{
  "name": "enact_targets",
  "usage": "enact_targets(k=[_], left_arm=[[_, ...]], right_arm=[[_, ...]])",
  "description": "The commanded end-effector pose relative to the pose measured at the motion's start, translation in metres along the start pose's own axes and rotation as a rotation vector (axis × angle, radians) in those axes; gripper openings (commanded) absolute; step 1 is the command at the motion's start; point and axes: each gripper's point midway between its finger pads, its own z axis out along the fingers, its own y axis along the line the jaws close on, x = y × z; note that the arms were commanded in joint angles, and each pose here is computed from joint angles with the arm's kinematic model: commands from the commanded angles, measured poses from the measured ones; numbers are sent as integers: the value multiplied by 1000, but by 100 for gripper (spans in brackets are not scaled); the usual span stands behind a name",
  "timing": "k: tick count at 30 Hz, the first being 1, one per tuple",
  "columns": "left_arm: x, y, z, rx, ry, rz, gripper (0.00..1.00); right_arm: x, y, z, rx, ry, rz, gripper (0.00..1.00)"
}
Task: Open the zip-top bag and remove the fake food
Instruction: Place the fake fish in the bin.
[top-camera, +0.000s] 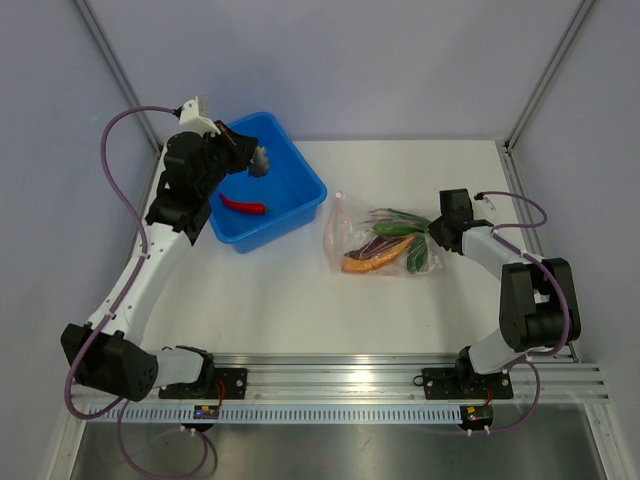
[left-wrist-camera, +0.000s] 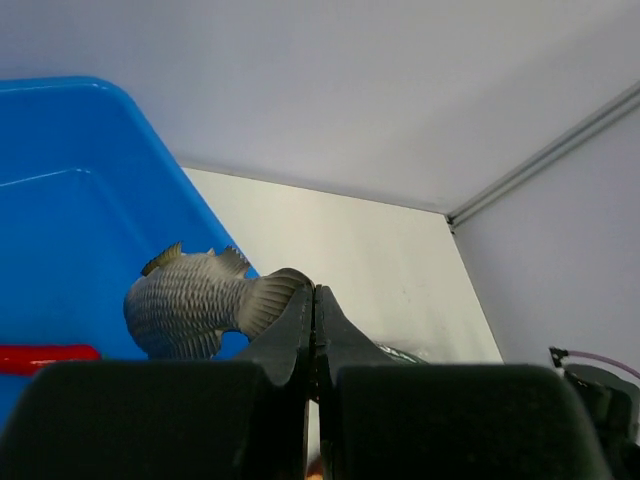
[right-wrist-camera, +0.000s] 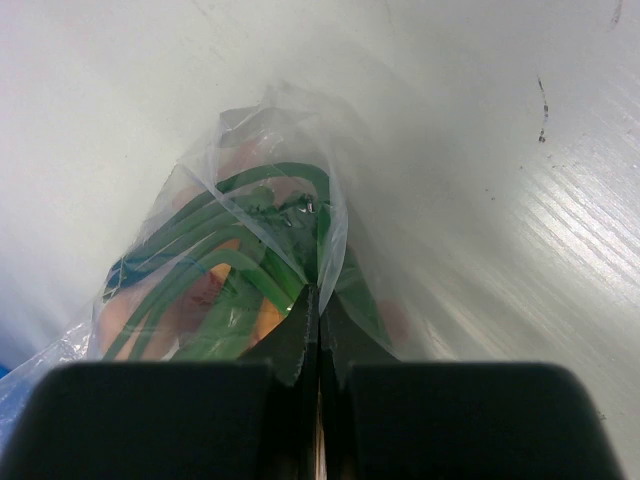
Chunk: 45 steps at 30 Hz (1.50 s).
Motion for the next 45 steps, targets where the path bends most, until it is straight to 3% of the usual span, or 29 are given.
enact_targets(k=[1, 10, 21, 22, 26, 29, 34, 39, 41, 45], left_arm=[[-20, 10, 15, 22, -50, 20, 0], [-17, 60, 41, 2, -41, 14, 0], [20, 103, 57, -55, 44, -17, 1], [22, 106, 58, -59, 48, -30, 3], [28, 107, 55, -43, 44, -56, 28], [28, 103, 53, -23, 41, -69, 39], [28, 93, 44, 6, 41, -78, 50], [17, 62, 15, 34, -51, -51, 60], [27, 65, 6, -11, -86, -36, 65], [40, 39, -16, 68, -136, -55, 69]], right_arm=[[-4, 4, 1, -11, -4, -5, 0], [-3, 5, 1, -18, -2, -2, 0], [-4, 6, 0, -22, -2, -3, 0], [-5, 7, 0, -23, -5, -1, 0], [-5, 7, 0, -25, -2, -4, 0], [-5, 8, -1, -27, -2, -5, 0], [-4, 9, -1, -31, 5, -5, 0], [-3, 10, -1, -31, 9, -15, 0], [-5, 11, -1, -39, 5, -25, 0], [-5, 11, -1, -49, 2, -30, 0]])
